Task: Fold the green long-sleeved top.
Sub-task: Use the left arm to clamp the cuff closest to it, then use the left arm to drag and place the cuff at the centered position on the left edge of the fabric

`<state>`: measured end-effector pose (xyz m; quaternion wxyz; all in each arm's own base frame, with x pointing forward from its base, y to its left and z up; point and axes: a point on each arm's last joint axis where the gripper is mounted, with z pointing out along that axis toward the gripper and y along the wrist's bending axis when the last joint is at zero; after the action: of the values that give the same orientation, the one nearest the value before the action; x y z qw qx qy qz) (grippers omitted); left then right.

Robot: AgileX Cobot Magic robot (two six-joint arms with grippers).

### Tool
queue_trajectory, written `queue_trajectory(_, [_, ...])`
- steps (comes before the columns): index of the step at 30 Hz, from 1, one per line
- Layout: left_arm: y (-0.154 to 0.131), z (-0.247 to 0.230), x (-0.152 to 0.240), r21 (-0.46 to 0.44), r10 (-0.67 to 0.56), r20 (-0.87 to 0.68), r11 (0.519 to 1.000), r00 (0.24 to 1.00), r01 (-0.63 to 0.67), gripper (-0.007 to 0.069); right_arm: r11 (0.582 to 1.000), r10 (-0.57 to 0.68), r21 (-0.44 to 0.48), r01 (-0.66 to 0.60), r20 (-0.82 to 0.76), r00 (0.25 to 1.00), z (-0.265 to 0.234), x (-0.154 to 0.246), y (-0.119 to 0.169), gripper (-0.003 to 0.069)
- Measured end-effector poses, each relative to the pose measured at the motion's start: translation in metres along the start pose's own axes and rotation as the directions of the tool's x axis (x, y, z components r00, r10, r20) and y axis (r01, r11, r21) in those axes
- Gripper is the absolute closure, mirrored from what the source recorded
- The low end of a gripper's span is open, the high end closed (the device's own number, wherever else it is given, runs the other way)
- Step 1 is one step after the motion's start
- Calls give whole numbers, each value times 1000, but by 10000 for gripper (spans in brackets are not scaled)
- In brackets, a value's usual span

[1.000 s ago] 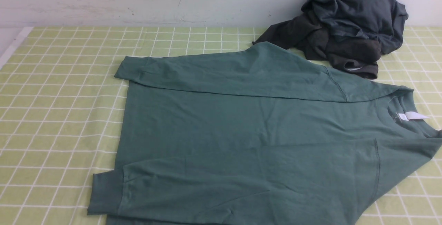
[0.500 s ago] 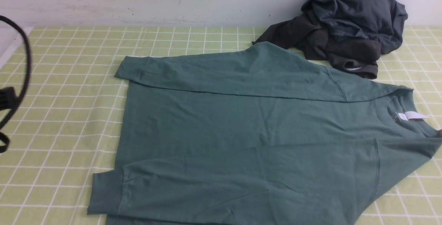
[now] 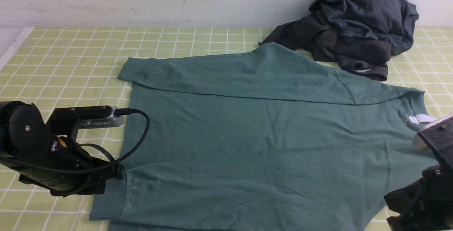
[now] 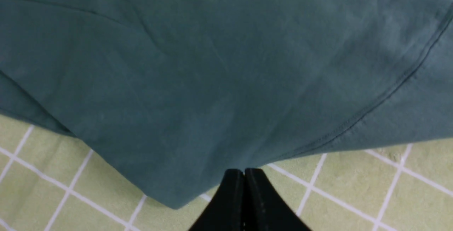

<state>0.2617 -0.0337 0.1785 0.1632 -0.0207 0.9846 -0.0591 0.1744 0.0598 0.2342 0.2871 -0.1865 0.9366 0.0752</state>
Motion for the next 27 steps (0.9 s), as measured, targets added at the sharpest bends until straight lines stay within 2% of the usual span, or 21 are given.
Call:
queue_trajectory(3, [1,15,-5,-5,-5,18,1000,1000,5,288,1000,8,-8,-8,7,1000,0,-1,1,668])
queue_trajectory(6, [2,26,-7,-10,-10,21,1000,1000,10,292,1000,14,-15,-14,8,1000,0,-1,2,668])
queue_trajectory(8, [3,33,-8,-14,-10,11,1000,1000,10,359,1000,21,-19,-21,11,1000,0,-1,2,668])
queue_trajectory(9, [3,34,-11,-14,-8,17,1000,1000,8,421,1000,23,-20,-23,12,1000,0,-1,2,668])
queue_trajectory(10, [3,34,-11,-14,-9,16,1000,1000,9,443,1000,23,-20,-23,12,1000,0,-1,2,668])
queue_trajectory(12, [-2,33,-14,-6,14,14,1000,1000,-13,559,1000,22,-20,-22,15,1000,0,-2,2,668])
queue_trajectory(14, [-13,25,-20,8,74,3,997,997,-74,599,1000,22,-19,-22,16,1000,0,-2,2,668])
queue_trajectory(16, [-22,16,-27,21,113,17,993,993,-114,603,1000,22,-19,-22,17,1000,0,-2,2,668])
queue_trajectory(17, [-36,-6,-39,40,176,77,983,981,-180,606,1000,19,-16,-19,20,1000,0,-2,2,668])
queue_trajectory(18, [-38,-9,-41,42,183,87,981,979,-187,606,1000,19,-16,-18,20,1000,0,-2,2,668])
queue_trajectory(20, [-57,-51,-63,60,239,223,964,945,-257,606,1000,7,-8,-7,22,1000,0,-2,1,668])
queue_trajectory(24, [-74,-122,-94,66,240,442,952,864,-298,606,1000,-15,5,15,20,1000,0,-2,0,668])
queue_trajectory(27, [-77,-148,-107,45,246,523,948,816,-315,606,1000,-26,11,25,19,999,0,-2,-1,668])
